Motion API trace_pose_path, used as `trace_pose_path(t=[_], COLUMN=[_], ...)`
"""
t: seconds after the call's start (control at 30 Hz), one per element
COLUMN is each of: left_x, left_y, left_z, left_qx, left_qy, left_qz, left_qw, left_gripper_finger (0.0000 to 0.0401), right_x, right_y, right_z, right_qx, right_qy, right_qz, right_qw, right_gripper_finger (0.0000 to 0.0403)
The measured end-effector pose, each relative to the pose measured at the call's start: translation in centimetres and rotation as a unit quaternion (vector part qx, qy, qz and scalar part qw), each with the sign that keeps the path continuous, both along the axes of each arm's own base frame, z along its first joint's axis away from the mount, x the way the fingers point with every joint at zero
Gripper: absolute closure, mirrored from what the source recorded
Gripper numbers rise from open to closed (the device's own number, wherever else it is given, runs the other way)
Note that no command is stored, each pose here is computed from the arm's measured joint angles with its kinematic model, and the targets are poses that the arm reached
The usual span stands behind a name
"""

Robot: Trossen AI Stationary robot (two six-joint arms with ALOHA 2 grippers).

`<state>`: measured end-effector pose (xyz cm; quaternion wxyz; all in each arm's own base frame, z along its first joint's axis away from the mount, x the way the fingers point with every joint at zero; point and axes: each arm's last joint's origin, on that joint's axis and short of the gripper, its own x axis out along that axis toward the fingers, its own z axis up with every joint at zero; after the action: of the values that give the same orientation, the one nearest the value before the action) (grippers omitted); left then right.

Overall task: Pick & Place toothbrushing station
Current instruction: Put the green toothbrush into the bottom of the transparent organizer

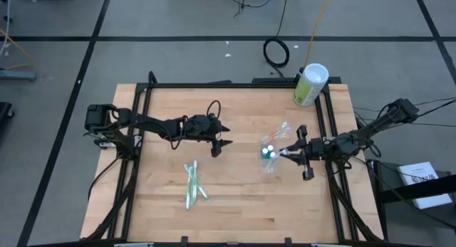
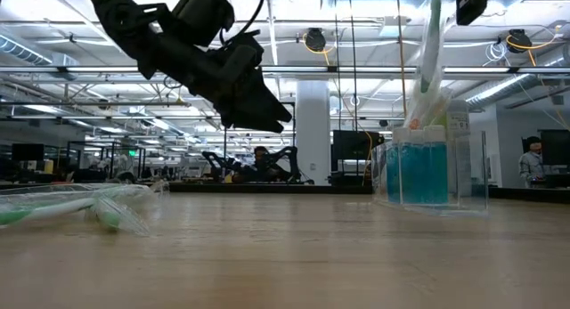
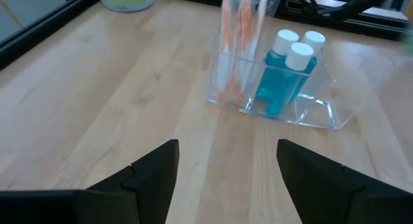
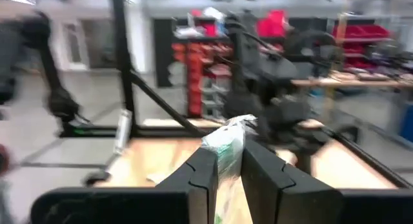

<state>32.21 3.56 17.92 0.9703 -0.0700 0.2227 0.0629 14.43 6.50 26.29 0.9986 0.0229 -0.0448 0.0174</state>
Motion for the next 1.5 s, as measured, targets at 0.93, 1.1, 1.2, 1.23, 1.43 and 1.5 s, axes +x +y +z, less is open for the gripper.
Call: trace_pose_path(t=[0.93, 1.1, 1.2, 1.23, 1.43, 1.5], left_x=[0.2, 0.2, 0.2, 0.2, 0.2, 0.2], left_y=[-0.7, -0.7, -0.7, -0.7, -0.7, -0.7], left_z=[0.2, 0.2, 0.2, 0.2, 0.2, 0.2], left_qx=[0.0, 0.001, 0.001, 0.001, 0.001, 0.002], left_qy=[-0.01, -0.01, -0.01, -0.009, -0.01, -0.01], left_qz=[-0.005, -0.005, -0.005, -0.005, -0.005, -0.005], left_qw=[1.0, 1.0, 1.0, 1.0, 1.0, 1.0], left_gripper_finger=[0.0135, 0.0134, 0.0134, 0.0135, 0.0134, 0.0134], right_x=[2.0, 2.6, 2.8, 2.9, 3.2, 3.4], right_y=[0.9, 1.2, 1.1, 1.1, 0.7, 0.6], right_z=[-2.9, -3.3, -3.6, -3.7, -4.1, -4.3], right_qx=[0.031, 0.028, 0.023, 0.021, 0.015, 0.013], right_qy=[0.093, 0.097, 0.102, 0.104, 0.11, 0.114], right_qz=[-0.029, -0.036, -0.072, -0.084, -0.117, -0.123], right_qw=[0.995, 0.994, 0.992, 0.991, 0.987, 0.986], right_gripper_finger=[0.0353, 0.0353, 0.0353, 0.0353, 0.0353, 0.0353])
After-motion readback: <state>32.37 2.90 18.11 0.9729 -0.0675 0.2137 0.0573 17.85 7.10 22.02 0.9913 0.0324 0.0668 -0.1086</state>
